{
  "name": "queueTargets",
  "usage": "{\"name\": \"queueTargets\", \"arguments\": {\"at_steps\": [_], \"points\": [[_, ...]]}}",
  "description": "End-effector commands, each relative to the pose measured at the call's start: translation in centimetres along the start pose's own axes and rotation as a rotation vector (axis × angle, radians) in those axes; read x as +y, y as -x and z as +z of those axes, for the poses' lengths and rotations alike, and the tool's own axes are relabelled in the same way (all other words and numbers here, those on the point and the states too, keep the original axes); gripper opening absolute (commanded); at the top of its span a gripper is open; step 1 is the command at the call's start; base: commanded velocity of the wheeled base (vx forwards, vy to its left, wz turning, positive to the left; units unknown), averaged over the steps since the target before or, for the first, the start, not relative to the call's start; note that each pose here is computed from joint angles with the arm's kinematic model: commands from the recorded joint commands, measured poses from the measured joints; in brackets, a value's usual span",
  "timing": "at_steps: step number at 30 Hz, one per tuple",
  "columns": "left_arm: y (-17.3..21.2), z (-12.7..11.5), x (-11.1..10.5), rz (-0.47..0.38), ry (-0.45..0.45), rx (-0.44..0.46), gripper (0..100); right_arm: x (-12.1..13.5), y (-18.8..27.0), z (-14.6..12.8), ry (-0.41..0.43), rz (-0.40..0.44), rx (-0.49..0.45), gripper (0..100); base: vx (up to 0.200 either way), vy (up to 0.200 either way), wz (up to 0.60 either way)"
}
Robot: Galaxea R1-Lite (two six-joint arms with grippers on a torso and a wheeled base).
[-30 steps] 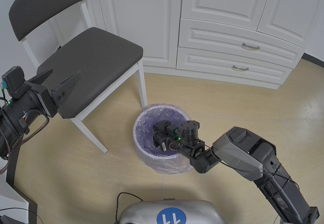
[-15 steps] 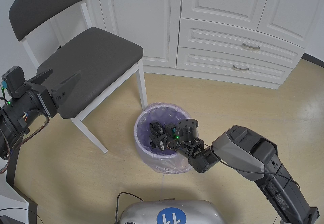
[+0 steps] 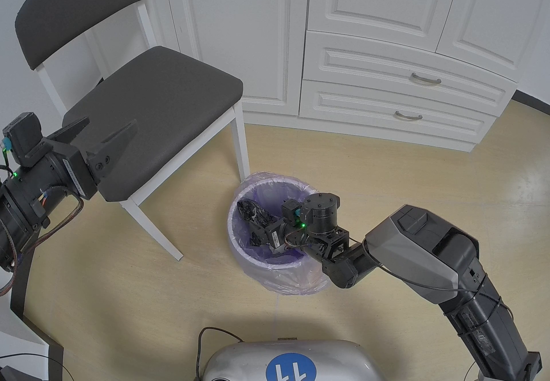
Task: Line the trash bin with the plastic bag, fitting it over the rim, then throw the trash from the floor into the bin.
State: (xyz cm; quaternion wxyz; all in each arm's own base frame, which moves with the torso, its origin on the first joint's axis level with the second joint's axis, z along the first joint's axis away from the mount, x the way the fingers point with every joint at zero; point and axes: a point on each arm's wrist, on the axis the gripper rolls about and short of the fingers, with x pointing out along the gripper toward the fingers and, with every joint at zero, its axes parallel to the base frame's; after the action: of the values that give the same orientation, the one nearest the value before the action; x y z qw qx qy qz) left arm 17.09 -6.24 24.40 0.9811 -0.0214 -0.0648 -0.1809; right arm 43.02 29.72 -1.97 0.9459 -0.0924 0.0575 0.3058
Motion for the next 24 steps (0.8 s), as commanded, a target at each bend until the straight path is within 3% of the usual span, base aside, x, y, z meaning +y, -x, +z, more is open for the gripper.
{"name": "queueTargets", "arguments": {"at_steps": [1,7,12,17,19,24], "points": [[0.0,0.0,0.0,0.000,0.001,0.000,100,-0.2,0.4,1.3,0.004,-0.004,-0.017,100,0.000,0.000,0.00],[0.0,0.0,0.0,0.000,0.001,0.002,100,-0.6,2.4,3.6,0.089,-0.050,0.001,100,0.000,0.000,0.00],[0.1,-0.1,0.0,0.006,0.001,0.012,100,-1.5,5.1,4.8,0.110,-0.079,0.080,100,0.000,0.000,0.00],[0.3,-0.8,0.9,0.054,-0.003,0.041,100,-5.0,11.8,6.6,0.095,-0.220,0.161,100,0.000,0.000,0.00],[0.3,-0.8,1.1,0.065,-0.004,0.051,100,-6.0,13.2,6.9,0.088,-0.246,0.165,100,0.000,0.000,0.00],[0.1,-0.6,2.2,0.131,-0.002,0.166,100,-9.9,21.2,7.7,0.061,-0.400,0.127,100,0.000,0.000,0.00]]}}
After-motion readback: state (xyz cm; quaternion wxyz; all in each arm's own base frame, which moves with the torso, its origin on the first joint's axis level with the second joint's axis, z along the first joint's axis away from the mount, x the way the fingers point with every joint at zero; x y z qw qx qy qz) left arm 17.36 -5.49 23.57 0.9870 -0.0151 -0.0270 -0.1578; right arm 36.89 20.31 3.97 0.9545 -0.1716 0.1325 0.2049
